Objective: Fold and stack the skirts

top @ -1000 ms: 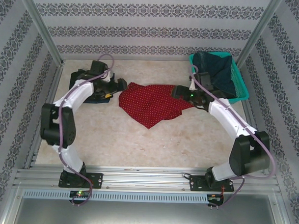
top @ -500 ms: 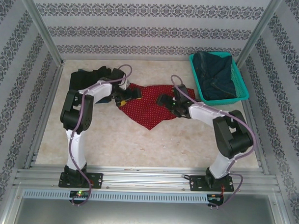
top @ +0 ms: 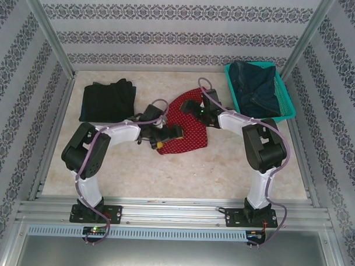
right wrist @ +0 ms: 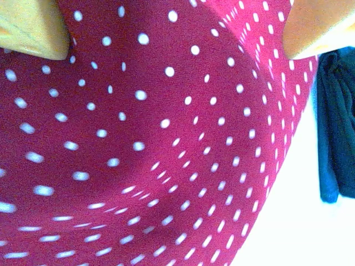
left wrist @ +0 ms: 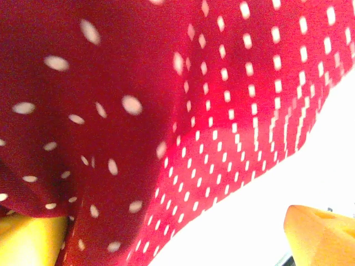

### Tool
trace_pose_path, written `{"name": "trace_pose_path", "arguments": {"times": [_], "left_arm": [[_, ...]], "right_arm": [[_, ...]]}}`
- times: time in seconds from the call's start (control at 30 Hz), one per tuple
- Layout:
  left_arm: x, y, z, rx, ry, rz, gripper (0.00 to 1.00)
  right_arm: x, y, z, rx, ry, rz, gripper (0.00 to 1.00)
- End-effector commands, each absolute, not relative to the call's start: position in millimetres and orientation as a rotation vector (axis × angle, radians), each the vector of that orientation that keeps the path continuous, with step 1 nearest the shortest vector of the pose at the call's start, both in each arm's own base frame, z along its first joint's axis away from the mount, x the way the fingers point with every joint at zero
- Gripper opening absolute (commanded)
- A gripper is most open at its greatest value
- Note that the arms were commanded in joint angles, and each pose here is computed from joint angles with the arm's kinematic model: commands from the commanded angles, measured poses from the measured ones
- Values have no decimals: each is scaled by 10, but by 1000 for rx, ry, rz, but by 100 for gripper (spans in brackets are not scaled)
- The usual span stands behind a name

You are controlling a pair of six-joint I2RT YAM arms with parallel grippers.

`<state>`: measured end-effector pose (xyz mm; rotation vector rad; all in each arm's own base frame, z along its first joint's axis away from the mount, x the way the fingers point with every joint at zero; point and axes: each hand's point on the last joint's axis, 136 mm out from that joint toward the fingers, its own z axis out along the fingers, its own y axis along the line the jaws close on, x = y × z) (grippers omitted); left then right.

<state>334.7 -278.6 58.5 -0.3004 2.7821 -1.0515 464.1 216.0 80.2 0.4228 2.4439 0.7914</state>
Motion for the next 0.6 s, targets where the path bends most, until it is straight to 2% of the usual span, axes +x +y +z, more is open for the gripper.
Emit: {"name": "trace_pose_path", "arguments": {"times": [0.0, 0.17, 0.3, 0.47, 0.57], "left_arm": [[3596, -2667, 945, -480, 2603, -1027, 100], [3727, -2368, 980, -570, 2578, -892, 100], [3765, -2253, 969, -623, 2552, -859, 100], [3765, -2138, 941, -677, 2534, -844, 100], [3744, -2035, 902, -704, 2533, -823, 100]], "right_arm": [[4586, 1776, 1147, 456, 2382, 662, 98], [3974, 1449, 1013, 544, 2503, 533, 98], [3526, 1279, 813, 749, 2532, 578, 96], [3319, 1290, 670, 888, 2547, 736, 77], [3277, 1344, 588, 930, 2552, 781, 72]]}}
